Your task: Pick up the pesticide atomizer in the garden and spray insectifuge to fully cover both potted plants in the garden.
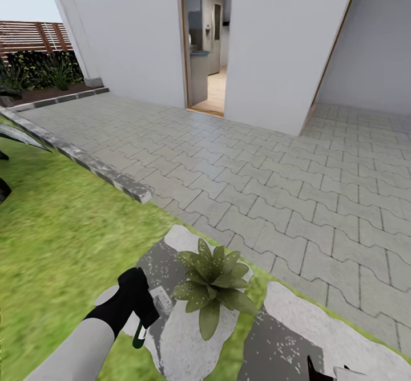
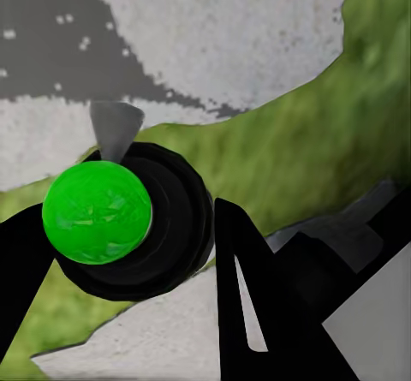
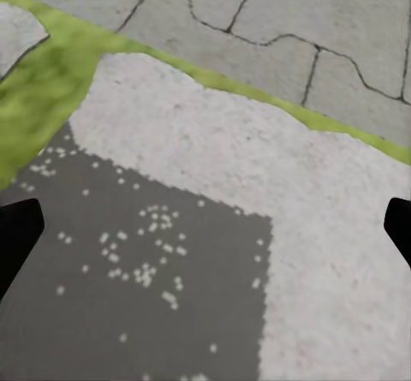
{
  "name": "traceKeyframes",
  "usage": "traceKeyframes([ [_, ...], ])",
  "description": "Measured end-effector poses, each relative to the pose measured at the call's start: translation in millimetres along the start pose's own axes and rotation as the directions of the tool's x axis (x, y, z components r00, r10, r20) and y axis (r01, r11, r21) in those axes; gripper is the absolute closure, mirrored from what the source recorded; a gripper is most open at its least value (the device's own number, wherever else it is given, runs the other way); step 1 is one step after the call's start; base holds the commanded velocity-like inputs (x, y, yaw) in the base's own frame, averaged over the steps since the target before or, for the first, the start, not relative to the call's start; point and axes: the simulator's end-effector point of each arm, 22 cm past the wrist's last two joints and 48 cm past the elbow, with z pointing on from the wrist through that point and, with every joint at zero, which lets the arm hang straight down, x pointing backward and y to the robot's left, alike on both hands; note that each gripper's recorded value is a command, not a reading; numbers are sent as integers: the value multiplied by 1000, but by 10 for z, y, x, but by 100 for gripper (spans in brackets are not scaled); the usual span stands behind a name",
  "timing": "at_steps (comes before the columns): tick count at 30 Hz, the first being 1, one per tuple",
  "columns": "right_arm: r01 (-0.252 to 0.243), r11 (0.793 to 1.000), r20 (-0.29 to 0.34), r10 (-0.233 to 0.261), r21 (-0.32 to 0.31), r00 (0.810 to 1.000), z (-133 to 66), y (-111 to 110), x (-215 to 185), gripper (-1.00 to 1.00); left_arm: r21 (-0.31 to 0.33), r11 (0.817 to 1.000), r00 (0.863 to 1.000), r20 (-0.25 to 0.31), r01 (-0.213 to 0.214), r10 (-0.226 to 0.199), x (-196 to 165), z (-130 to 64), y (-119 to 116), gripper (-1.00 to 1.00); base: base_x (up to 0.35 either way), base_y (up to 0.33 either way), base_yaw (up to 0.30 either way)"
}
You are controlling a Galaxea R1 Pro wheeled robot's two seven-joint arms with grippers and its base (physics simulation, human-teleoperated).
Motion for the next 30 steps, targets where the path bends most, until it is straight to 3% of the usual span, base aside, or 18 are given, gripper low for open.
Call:
traceKeyframes([
  [12, 1, 1000, 0, -1, -1, 1000, 1, 3, 0, -100, 0, 1000, 1000, 0, -2, 2, -5, 3, -6, 100, -116, -243, 73],
  [18, 1, 1000, 0, -1, -1, 1000, 0, 4, 1, -100, 0, 1000, 1000, 0, -1, 1, -5, 0, -4, 100, -12, -32, 250],
  [30, 0, 1000, -1, 0, -2, 1000, -1, 7, 4, -100, -2, 1000, 1000, 0, -2, 2, -4, 0, 1, 100, 0, 0, 50],
])
